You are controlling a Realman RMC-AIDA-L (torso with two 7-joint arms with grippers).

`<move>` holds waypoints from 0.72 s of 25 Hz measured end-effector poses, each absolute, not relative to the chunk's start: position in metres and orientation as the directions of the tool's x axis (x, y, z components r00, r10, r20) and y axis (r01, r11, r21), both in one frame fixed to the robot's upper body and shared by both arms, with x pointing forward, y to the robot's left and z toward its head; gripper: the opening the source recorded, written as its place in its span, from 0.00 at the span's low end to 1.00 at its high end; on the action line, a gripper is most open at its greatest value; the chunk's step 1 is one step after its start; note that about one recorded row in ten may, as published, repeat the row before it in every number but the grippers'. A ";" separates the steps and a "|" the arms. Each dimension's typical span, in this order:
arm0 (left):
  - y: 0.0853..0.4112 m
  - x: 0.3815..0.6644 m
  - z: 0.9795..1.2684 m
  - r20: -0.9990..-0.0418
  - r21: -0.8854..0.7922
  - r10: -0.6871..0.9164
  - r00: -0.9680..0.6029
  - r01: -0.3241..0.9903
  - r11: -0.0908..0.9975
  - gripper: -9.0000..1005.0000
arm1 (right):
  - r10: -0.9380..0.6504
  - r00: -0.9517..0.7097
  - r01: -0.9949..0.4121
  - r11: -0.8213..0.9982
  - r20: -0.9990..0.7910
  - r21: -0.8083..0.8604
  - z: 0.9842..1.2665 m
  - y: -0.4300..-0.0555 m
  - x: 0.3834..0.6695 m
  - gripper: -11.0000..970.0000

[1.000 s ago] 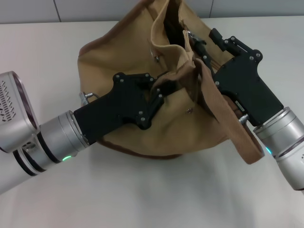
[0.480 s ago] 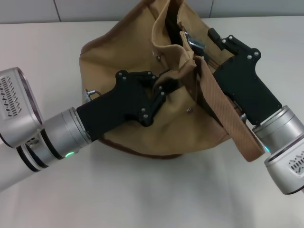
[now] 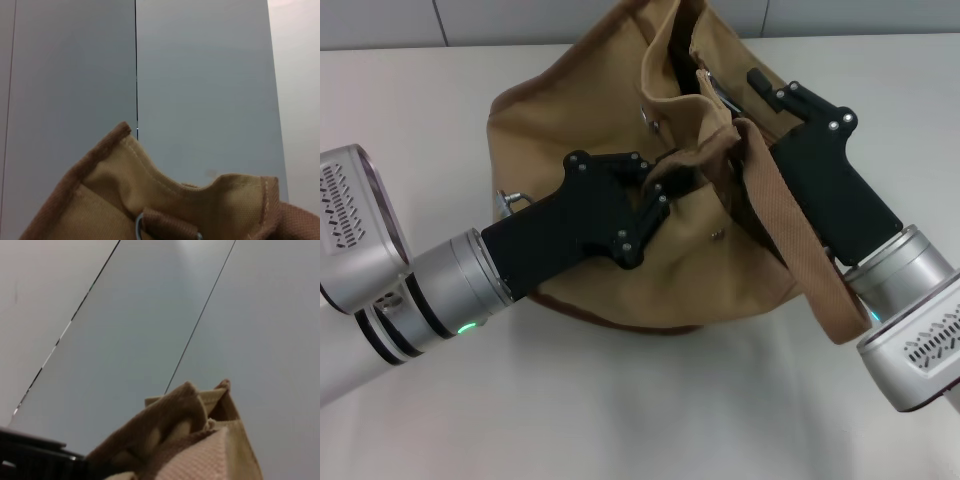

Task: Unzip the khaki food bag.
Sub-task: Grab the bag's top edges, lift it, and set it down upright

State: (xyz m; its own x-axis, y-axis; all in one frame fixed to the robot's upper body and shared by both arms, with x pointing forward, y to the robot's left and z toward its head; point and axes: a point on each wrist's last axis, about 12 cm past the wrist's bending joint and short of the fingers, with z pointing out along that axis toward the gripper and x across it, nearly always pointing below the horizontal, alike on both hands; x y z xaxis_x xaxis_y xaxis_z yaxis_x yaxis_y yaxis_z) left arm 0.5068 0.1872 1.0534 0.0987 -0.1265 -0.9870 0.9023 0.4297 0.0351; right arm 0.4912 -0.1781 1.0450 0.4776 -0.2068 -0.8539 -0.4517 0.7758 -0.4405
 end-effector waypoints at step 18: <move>0.183 0.505 1.053 -0.987 0.022 -0.134 0.084 0.911 0.412 0.07 | -0.226 0.458 -0.510 0.725 -0.860 -0.462 1.040 -0.167 0.492 0.35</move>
State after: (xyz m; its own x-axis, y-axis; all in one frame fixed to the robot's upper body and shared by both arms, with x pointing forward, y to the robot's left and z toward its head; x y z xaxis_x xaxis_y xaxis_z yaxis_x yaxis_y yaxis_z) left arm 0.5052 0.1826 1.0534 0.0842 -0.1345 -0.9873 0.9108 0.4123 0.0215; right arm 0.4919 -0.1670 1.0398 0.4580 -0.2259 -0.8598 -0.5101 0.7253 -0.4623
